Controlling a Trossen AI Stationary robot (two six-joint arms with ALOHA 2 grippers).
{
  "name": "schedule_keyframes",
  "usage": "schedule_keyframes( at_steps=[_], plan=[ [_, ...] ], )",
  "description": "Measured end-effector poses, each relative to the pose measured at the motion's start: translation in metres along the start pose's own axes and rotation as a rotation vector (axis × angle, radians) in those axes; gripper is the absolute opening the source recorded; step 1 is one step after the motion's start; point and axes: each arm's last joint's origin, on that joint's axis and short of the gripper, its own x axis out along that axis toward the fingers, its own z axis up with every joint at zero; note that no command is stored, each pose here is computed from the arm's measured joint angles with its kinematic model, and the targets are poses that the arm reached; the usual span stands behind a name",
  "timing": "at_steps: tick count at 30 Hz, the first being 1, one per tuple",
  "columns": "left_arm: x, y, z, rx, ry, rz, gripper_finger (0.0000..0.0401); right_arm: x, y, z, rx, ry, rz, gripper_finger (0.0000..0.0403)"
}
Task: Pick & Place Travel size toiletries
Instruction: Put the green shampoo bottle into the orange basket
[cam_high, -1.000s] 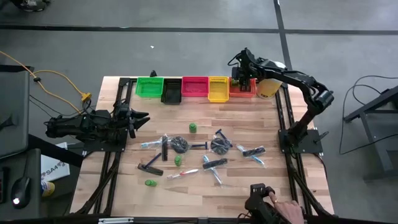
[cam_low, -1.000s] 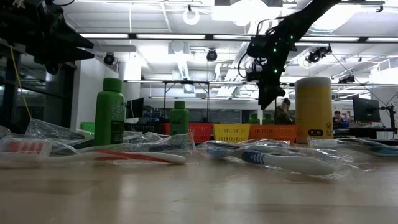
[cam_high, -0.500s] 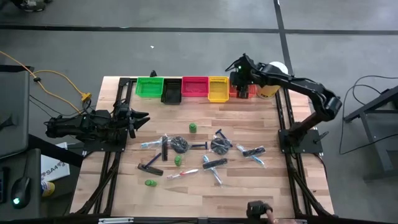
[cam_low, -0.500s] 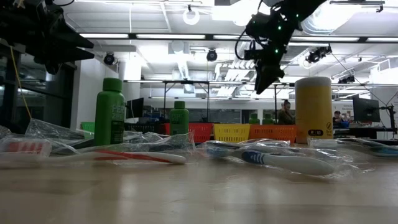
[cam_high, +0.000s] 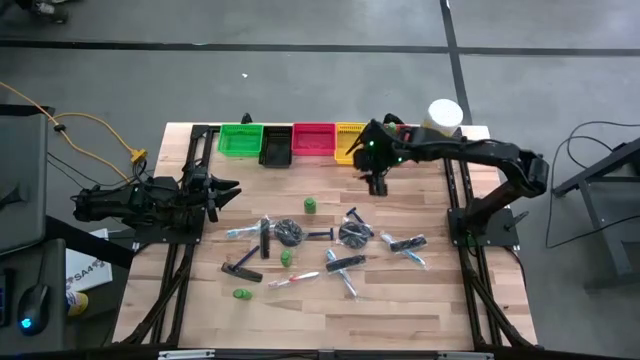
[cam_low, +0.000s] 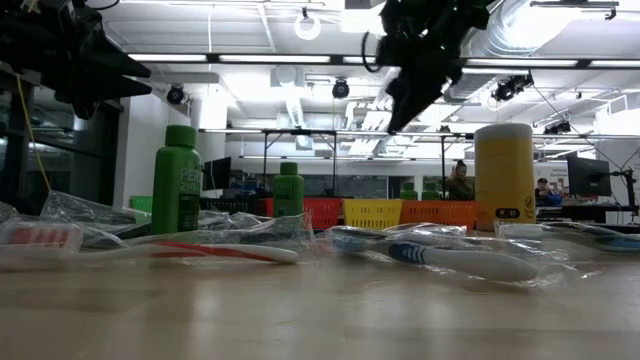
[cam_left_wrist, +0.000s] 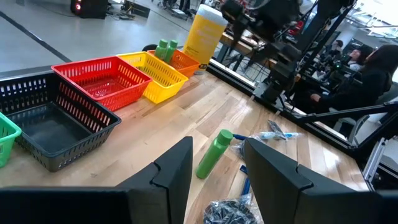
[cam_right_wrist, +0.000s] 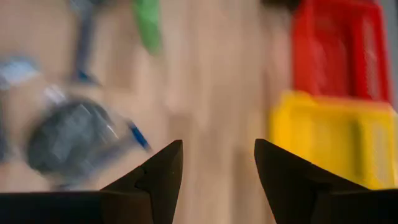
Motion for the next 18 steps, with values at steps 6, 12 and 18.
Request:
schedule_keyframes(
  at_steps=[6,12,18],
  plan=[
    [0.0,0.0,0.0,0.0,0.0,0.0,0.0147,0.024,0.033,0.011,-0.039,-0.189,-0.011,0.0192],
    [0.0,0.0,0.0,0.0,0.0,0.0,0.0147,0.049,0.056,0.004,-0.063,-0.37,-0.036,0.0192],
    [0.0,0.0,0.0,0.0,0.0,0.0,0.0147,0.072,0.061,0.001,-0.012,-0.471,-0.047,0.0192]
  ],
)
